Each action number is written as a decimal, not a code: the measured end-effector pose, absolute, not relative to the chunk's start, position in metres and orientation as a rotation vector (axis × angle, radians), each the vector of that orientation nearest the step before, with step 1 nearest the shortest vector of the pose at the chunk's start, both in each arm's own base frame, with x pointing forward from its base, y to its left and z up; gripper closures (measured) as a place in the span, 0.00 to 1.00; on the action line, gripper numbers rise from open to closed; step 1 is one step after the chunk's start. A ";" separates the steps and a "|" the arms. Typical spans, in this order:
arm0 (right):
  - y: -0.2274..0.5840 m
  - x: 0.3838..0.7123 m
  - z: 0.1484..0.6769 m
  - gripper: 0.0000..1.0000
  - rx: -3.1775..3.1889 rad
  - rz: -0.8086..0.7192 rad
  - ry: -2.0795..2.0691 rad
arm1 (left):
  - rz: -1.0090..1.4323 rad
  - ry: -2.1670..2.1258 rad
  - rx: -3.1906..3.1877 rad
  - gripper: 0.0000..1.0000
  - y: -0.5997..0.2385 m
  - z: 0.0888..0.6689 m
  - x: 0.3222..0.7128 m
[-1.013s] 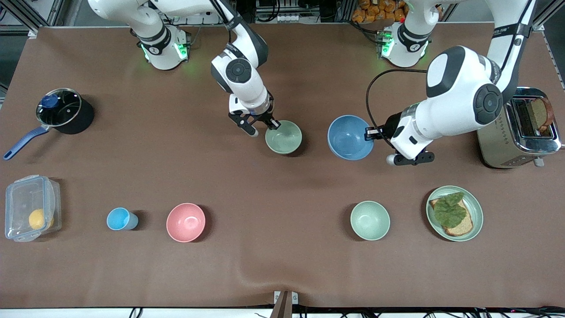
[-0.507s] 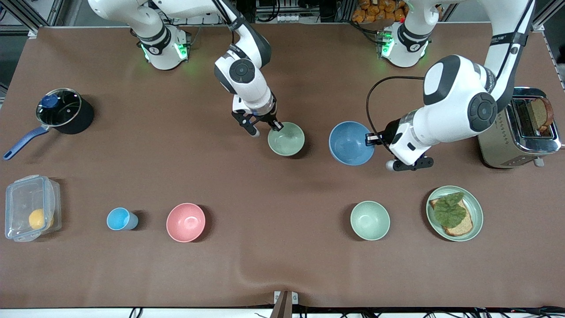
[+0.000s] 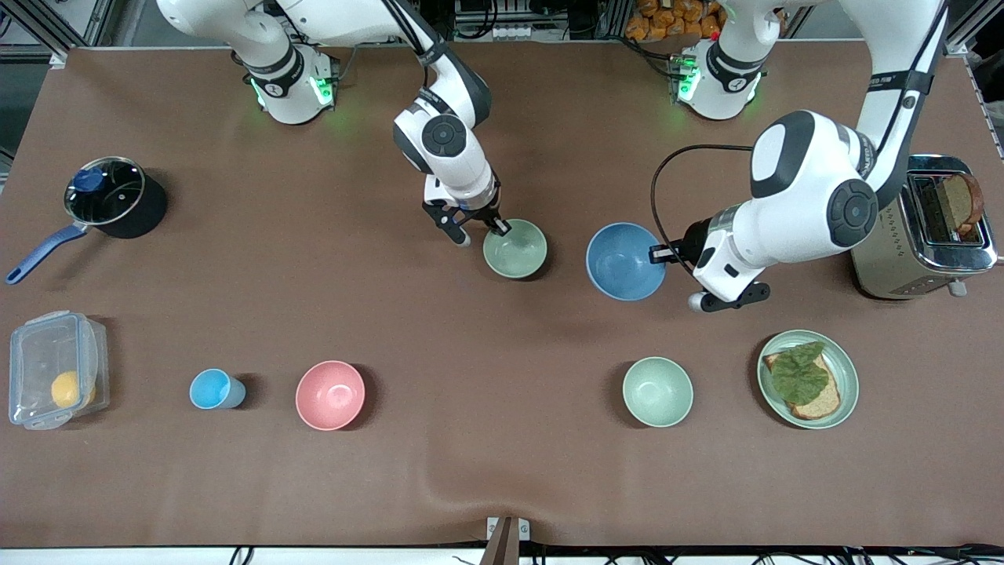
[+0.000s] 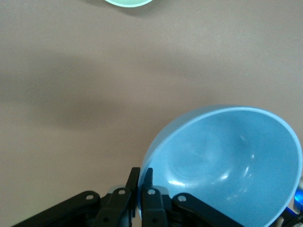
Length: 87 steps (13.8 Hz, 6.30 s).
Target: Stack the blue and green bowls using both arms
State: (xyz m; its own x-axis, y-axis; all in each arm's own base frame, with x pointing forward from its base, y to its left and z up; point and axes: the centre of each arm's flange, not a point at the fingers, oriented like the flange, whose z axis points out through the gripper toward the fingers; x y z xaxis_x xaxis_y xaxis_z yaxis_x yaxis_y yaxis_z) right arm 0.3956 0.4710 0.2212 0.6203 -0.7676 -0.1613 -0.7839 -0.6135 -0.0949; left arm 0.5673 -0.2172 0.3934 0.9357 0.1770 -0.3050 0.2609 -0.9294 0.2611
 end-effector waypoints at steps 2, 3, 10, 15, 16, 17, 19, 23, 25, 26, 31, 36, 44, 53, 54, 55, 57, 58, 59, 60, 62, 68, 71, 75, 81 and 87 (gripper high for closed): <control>0.467 0.402 0.223 0.60 -2.645 0.208 1.397 | -0.422 0.343 2.795 0.94 -0.216 0.385 0.564; 0.465 0.408 0.226 0.48 -2.644 0.250 1.441 | -0.423 0.346 2.796 0.94 -0.216 0.382 0.563; 0.445 0.451 0.254 0.00 -2.629 0.384 1.569 | -0.400 0.355 2.795 0.94 -0.216 0.379 0.564; 0.383 0.502 0.250 0.00 -2.517 0.483 1.623 | -0.365 0.316 2.822 0.94 -0.237 0.374 0.547; 0.377 0.505 0.246 0.00 -2.477 0.522 1.656 | -0.363 0.302 2.825 0.94 -0.245 0.370 0.541; 0.374 0.506 0.240 0.00 -2.429 0.572 1.696 | -0.364 0.290 2.828 0.94 -0.250 0.368 0.536; 0.371 0.504 0.215 0.00 -2.360 0.671 1.738 | -0.360 0.280 2.832 0.94 -0.263 0.365 0.529; 0.360 0.502 0.168 0.00 -2.261 0.808 1.711 | -0.363 0.295 2.841 0.94 -0.297 0.364 0.512; 0.358 0.503 0.165 0.00 -2.205 0.839 1.720 | -0.380 0.287 2.849 0.94 -0.309 0.360 0.503; 0.360 0.503 0.166 0.00 -2.187 0.843 1.723 | -0.387 0.284 2.853 0.94 -0.315 0.359 0.498; 0.361 0.506 0.166 0.00 -2.148 0.827 1.740 | -0.375 0.290 2.858 0.94 -0.350 0.351 0.476; 0.364 0.502 0.158 0.00 -2.092 0.864 1.691 | -0.349 0.306 2.843 0.94 -0.388 0.334 0.457; 0.366 0.500 0.156 0.00 -2.093 0.868 1.663 | -0.368 0.270 2.900 0.94 -0.399 0.282 0.454; 0.366 0.500 0.156 0.00 -2.094 0.869 1.663 | -0.400 0.258 2.936 0.94 -0.412 0.258 0.442; 0.366 0.500 0.156 0.00 -2.094 0.869 1.662 | -0.394 0.257 2.937 0.94 -0.413 0.255 0.443; 0.366 0.499 0.156 0.00 -2.094 0.869 1.662 | -0.384 0.261 2.933 0.94 -0.413 0.254 0.444; 0.367 0.499 0.156 0.00 -2.095 0.869 1.661 | -0.373 0.284 2.924 0.94 -0.416 0.252 0.450; 0.367 0.499 0.156 0.00 -2.095 0.869 1.661 | -0.366 0.295 2.927 0.94 -0.417 0.250 0.453; 0.367 0.499 0.156 0.00 -2.096 0.870 1.660 | -0.357 0.305 2.936 0.94 -0.419 0.248 0.455; 0.367 0.499 0.156 0.00 -2.096 0.870 1.660 | -0.347 0.311 2.950 0.94 -0.421 0.244 0.457; 0.368 0.498 0.156 0.00 -2.097 0.870 1.658 | -0.345 0.316 2.968 0.94 -0.425 0.234 0.457; 0.370 0.497 0.156 0.00 -2.102 0.871 1.654 | -0.322 0.360 2.957 0.67 -0.434 0.239 0.461; 0.370 0.496 0.155 0.00 -2.103 0.873 1.656 | -0.288 0.354 2.946 0.36 -0.441 0.253 0.463; 0.369 0.495 0.154 0.00 -2.105 0.875 1.658 | -0.219 0.407 2.945 0.00 -0.420 0.315 0.504; 0.345 0.500 0.165 0.00 -2.236 0.974 1.564 | -0.039 0.531 2.972 0.00 -0.343 0.408 0.580; 0.221 0.533 0.244 0.00 -2.426 1.208 1.443 | 0.057 0.365 3.043 0.00 -0.244 0.461 0.612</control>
